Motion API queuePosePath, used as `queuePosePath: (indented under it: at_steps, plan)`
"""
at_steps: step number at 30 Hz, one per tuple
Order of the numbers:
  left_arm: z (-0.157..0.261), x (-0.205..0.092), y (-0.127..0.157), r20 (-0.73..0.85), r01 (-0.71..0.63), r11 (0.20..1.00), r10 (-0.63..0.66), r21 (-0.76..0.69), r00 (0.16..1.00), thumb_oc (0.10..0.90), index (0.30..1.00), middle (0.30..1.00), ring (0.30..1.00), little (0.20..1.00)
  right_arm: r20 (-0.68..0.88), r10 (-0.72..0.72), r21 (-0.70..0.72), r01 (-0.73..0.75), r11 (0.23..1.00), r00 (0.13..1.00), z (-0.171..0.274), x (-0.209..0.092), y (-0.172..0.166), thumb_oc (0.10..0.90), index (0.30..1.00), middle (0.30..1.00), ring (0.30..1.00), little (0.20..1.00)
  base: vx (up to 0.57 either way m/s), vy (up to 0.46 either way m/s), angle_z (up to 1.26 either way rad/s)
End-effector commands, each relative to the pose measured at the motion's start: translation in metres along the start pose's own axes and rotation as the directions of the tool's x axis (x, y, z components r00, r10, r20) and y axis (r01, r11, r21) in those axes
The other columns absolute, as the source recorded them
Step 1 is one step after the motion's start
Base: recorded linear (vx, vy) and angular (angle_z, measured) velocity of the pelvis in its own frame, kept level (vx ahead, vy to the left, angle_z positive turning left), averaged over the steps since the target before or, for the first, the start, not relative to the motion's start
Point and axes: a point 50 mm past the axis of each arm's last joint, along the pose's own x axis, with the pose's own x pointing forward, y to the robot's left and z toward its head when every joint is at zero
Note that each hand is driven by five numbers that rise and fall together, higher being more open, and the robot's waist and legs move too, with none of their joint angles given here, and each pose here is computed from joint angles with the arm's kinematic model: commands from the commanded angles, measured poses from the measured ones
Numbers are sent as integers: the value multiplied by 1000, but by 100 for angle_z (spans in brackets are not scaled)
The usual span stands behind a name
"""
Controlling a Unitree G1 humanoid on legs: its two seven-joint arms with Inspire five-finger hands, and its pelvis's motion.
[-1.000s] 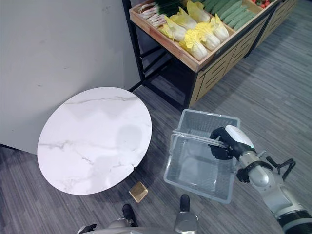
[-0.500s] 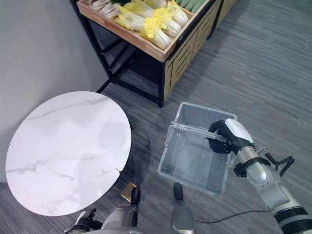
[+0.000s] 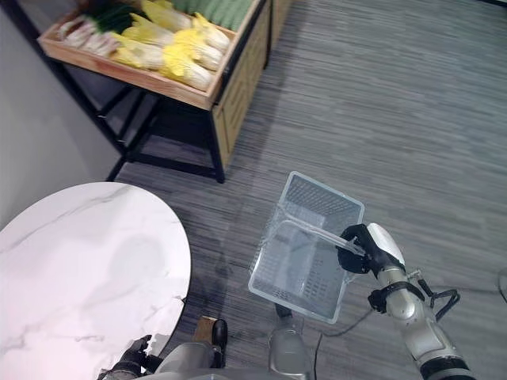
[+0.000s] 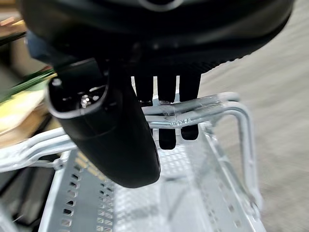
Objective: Get the vegetables into the basket
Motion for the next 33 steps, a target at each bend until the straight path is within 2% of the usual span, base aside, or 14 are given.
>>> queuePosePath:
  at_steps: [1, 11, 20, 23, 26, 28, 30, 32, 33]
  plan:
    - [-13, -2, 6, -26, -36, 999, 36, -5, 999, 900, 1000, 1000, 1000, 1000, 266, -351, 19, 359, 933, 898, 58, 22, -83, 400, 300, 300, 300, 300, -27, 6, -98]
    - [-7, -2, -2, -17, -11, 1000, 11, 8, 1000, 900, 1000, 1000, 1000, 1000, 163, -344, 20, 345, 938, 925, 35, 17, -73, 400, 300, 300, 300, 300, 54, -77, -35]
    - [23, 0, -9, 88, -9, 1000, 7, 20, 996, 900, 1000, 1000, 1000, 1000, -158, -259, 41, 269, 962, 953, -31, 10, -31, 400, 300, 300, 300, 300, 68, -150, 1]
    - [39, 0, -15, 143, -1, 1000, -3, 29, 990, 900, 1000, 1000, 1000, 1000, -350, -218, 56, 252, 966, 911, -65, 3, -12, 400, 300, 300, 300, 300, 71, -130, -2]
    - [40, -1, -17, 145, 4, 999, -9, 37, 989, 900, 1000, 1000, 1000, 1000, -412, -192, 65, 239, 969, 891, -76, -1, -3, 400, 300, 300, 300, 300, 47, -35, -1]
    - [35, -1, -21, 123, 8, 998, -15, 62, 992, 900, 1000, 1000, 1000, 1000, -520, -149, 154, 264, 952, 841, -90, -11, 19, 400, 300, 300, 300, 300, 51, -7, 1]
    - [33, -1, -22, 118, 10, 997, -19, 75, 993, 900, 1000, 1000, 1000, 1000, -531, -131, 161, 251, 954, 837, -92, -13, 24, 400, 300, 300, 300, 300, 25, 11, 6]
    - [26, -2, -22, 96, 11, 993, -23, 117, 995, 900, 1000, 1000, 1000, 1000, -588, -87, 165, 225, 960, 804, -102, -23, 38, 400, 300, 300, 300, 300, 38, 34, 2]
    - [20, -2, -24, 75, 21, 987, -34, 162, 997, 900, 1000, 1000, 1000, 1000, -651, -41, 161, 191, 968, 758, -113, -36, 51, 400, 300, 300, 300, 300, 39, 75, -2]
